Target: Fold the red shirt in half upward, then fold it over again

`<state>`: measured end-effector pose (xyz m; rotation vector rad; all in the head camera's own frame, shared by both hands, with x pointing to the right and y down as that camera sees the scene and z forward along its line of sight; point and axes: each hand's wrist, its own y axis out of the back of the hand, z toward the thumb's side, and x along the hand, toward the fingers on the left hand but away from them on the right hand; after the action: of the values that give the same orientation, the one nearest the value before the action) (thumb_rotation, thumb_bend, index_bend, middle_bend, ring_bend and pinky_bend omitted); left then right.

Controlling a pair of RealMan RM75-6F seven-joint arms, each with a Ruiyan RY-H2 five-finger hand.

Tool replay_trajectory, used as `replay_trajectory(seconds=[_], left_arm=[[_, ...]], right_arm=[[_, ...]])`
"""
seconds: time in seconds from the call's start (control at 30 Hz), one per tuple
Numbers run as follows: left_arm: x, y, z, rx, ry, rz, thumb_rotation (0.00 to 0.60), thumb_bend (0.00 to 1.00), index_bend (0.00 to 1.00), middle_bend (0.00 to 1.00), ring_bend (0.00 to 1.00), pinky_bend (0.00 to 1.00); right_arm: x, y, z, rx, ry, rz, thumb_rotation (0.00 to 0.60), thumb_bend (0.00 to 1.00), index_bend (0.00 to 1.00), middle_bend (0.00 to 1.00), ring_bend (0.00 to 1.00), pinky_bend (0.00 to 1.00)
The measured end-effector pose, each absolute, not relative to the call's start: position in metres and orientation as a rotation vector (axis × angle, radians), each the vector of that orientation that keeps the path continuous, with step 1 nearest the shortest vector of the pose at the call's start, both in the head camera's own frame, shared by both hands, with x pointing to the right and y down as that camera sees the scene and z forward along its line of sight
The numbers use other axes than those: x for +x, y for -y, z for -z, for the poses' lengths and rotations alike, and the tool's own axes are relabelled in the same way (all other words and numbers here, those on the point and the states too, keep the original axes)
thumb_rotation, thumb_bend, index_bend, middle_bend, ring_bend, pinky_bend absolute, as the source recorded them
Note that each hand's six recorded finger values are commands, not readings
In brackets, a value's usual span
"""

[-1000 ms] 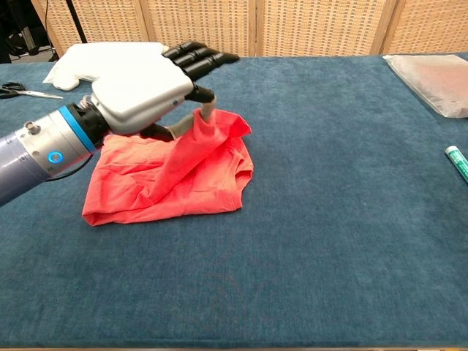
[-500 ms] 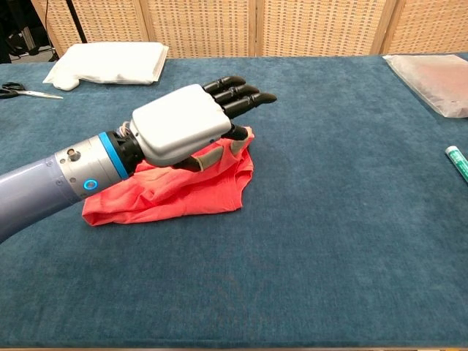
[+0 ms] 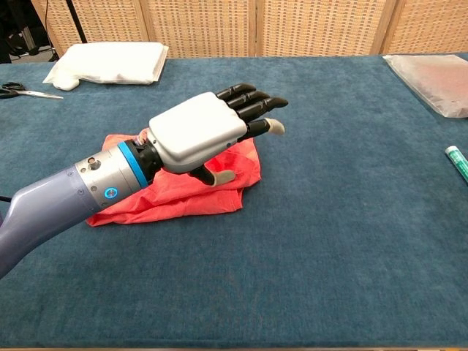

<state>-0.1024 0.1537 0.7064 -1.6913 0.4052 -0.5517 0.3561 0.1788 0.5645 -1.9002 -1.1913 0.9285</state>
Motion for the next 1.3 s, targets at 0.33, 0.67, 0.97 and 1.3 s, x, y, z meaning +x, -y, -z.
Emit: replay_trajectory(seconds=[0.33, 0.67, 0.97, 1.3], left_arm=[[-0.119, -0.127, -0.683, -1.73, -0.594, 0.561, 0.6, 0.2, 0.0, 0.0, 0.0, 0.0], [-0.175, -0.108, -0.697, -1.746, -0.622, 0.732, 0.6, 0.2, 0.0, 0.0, 0.0, 0.0], [-0.165, -0.102, -0.713, -1.758, -0.631, 0.794, 0.6, 0.2, 0.0, 0.0, 0.0, 0.0], [-0.12, -0.098, -0.73, -1.74, -0.626, 0.822, 0.6, 0.21, 0.0, 0.0, 0.0, 0.0]], right_arm=[[0.355, -0.18, -0.565, -1.901, 1.187, -0.929, 0.6, 0.0, 0.0, 0.0, 0.0, 0.0], [0.354, -0.18, -0.565, -1.905, 1.184, -0.931, 0.6, 0.0, 0.0, 0.0, 0.0, 0.0], [0.356, -0.177, -0.565, -1.906, 1.197, -0.932, 0.6, 0.0, 0.0, 0.0, 0.0, 0.0], [0.361, -0.173, -0.563, -1.911, 1.224, -0.931, 0.6, 0.0, 0.0, 0.0, 0.0, 0.0]])
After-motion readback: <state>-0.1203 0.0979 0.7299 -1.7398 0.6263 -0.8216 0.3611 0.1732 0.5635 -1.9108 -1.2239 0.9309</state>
